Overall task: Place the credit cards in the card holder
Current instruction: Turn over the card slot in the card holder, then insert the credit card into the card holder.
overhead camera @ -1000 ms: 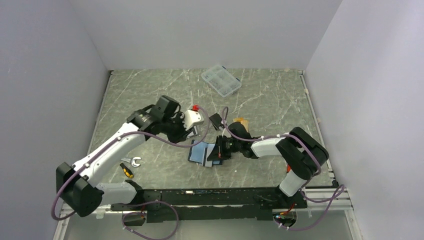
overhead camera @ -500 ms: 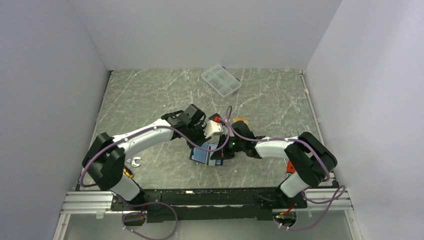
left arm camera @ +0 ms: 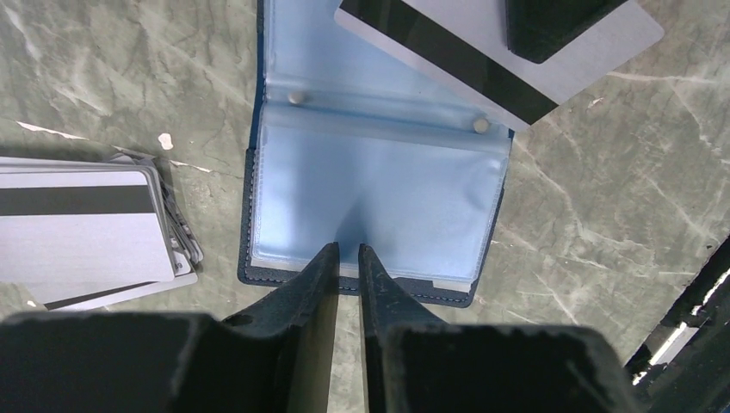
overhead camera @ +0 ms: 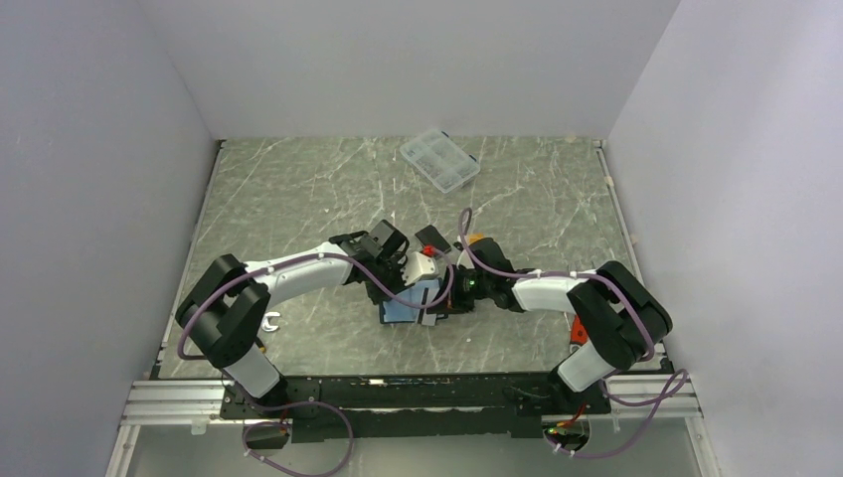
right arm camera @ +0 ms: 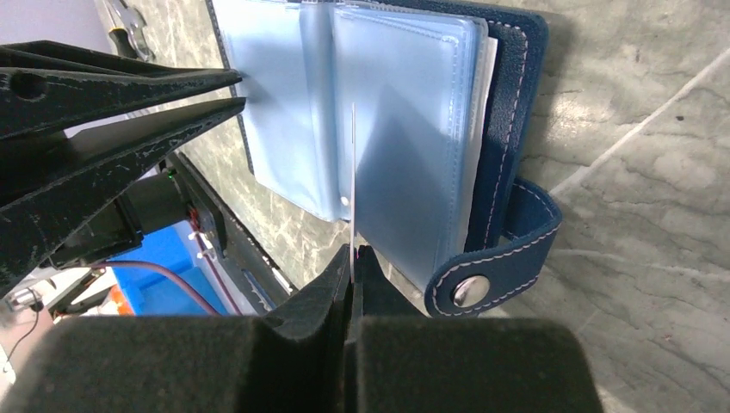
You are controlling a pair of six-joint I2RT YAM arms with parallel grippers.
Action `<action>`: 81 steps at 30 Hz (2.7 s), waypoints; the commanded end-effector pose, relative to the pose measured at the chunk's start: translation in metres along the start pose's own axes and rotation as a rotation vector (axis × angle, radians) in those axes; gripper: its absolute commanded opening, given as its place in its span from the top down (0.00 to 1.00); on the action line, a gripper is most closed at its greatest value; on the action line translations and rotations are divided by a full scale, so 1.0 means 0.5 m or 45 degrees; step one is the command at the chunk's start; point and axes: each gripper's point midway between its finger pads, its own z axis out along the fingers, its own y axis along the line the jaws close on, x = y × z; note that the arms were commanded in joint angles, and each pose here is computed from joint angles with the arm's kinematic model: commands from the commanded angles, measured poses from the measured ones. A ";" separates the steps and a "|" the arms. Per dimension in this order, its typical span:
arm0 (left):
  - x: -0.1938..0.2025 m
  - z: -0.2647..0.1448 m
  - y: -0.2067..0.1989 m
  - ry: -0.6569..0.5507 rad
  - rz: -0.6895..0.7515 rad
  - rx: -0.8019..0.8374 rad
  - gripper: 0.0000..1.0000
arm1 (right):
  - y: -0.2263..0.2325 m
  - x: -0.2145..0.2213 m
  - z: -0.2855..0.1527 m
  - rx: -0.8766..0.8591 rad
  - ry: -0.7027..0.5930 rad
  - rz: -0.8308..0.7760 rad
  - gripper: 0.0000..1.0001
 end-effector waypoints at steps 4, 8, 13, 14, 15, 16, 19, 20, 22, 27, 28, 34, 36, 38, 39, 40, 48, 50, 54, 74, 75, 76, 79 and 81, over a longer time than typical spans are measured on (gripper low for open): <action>-0.018 0.016 0.001 -0.038 0.015 0.026 0.83 | -0.004 -0.014 -0.008 -0.045 -0.008 0.030 1.00; -0.008 0.023 -0.003 -0.028 0.027 0.037 0.85 | 0.023 -0.037 -0.029 -0.123 -0.039 0.032 1.00; -0.005 0.024 -0.001 -0.033 0.037 0.026 0.86 | 0.029 -0.061 -0.037 -0.120 -0.081 0.029 1.00; -0.006 0.024 -0.002 -0.034 0.039 0.027 0.86 | 0.029 -0.064 -0.037 -0.121 -0.086 0.031 1.00; -0.006 0.025 -0.002 -0.033 0.039 0.029 0.87 | 0.032 -0.071 -0.039 -0.127 -0.100 0.025 1.00; -0.005 0.025 -0.002 -0.031 0.041 0.031 0.87 | 0.035 -0.078 -0.040 -0.125 -0.114 0.018 1.00; -0.002 0.027 -0.007 -0.030 0.045 0.046 0.88 | 0.026 -0.104 -0.039 -0.048 -0.161 -0.031 1.00; -0.002 0.025 -0.009 -0.031 0.045 0.053 0.88 | 0.017 -0.106 -0.039 -0.015 -0.167 -0.041 1.00; -0.005 0.019 -0.010 -0.039 0.047 0.056 0.88 | -0.005 -0.109 -0.036 0.052 -0.176 -0.061 1.00; -0.039 -0.026 -0.010 -0.117 0.049 0.070 0.78 | -0.035 -0.097 -0.029 0.122 -0.161 -0.077 1.00; -0.047 -0.035 -0.014 -0.134 0.052 0.082 0.76 | -0.040 -0.091 -0.027 0.135 -0.158 -0.084 1.00; -0.047 -0.037 -0.039 -0.137 0.049 0.151 0.72 | -0.063 -0.056 -0.012 0.207 -0.126 -0.106 1.00; -0.042 -0.028 -0.048 -0.125 0.044 0.179 0.73 | -0.068 -0.047 -0.008 0.221 -0.116 -0.107 1.00; -0.033 -0.016 -0.055 -0.107 0.051 0.190 0.73 | -0.071 -0.041 -0.006 0.229 -0.112 -0.106 1.00; -0.024 -0.012 -0.059 -0.091 0.053 0.194 0.73 | -0.073 -0.036 -0.006 0.231 -0.110 -0.103 1.00; -0.018 -0.007 -0.061 -0.076 0.058 0.197 0.73 | -0.074 -0.033 -0.005 0.229 -0.109 -0.101 1.00; 0.044 0.002 -0.042 0.038 0.068 0.091 0.79 | -0.093 -0.015 -0.009 0.247 -0.102 -0.083 1.00; 0.042 -0.004 -0.033 0.020 0.047 0.066 0.79 | -0.092 -0.013 -0.010 0.242 -0.103 -0.081 1.00; 0.026 -0.008 -0.027 -0.030 0.018 0.057 0.78 | -0.094 -0.006 -0.010 0.237 -0.096 -0.076 1.00; -0.005 -0.072 -0.043 -0.106 0.017 0.167 0.88 | -0.056 -0.022 -0.030 0.184 -0.145 -0.088 1.00; -0.011 -0.084 -0.041 -0.121 0.020 0.164 0.88 | -0.050 -0.027 -0.033 0.179 -0.152 -0.094 1.00; -0.018 -0.095 -0.040 -0.135 0.026 0.158 0.88 | -0.042 -0.031 -0.034 0.172 -0.157 -0.102 1.00; -0.048 -0.120 -0.039 -0.190 0.033 0.160 0.88 | -0.034 -0.037 -0.036 0.164 -0.164 -0.110 1.00; -0.066 -0.121 -0.040 -0.217 0.026 0.179 0.88 | -0.033 -0.037 -0.033 0.162 -0.160 -0.110 1.00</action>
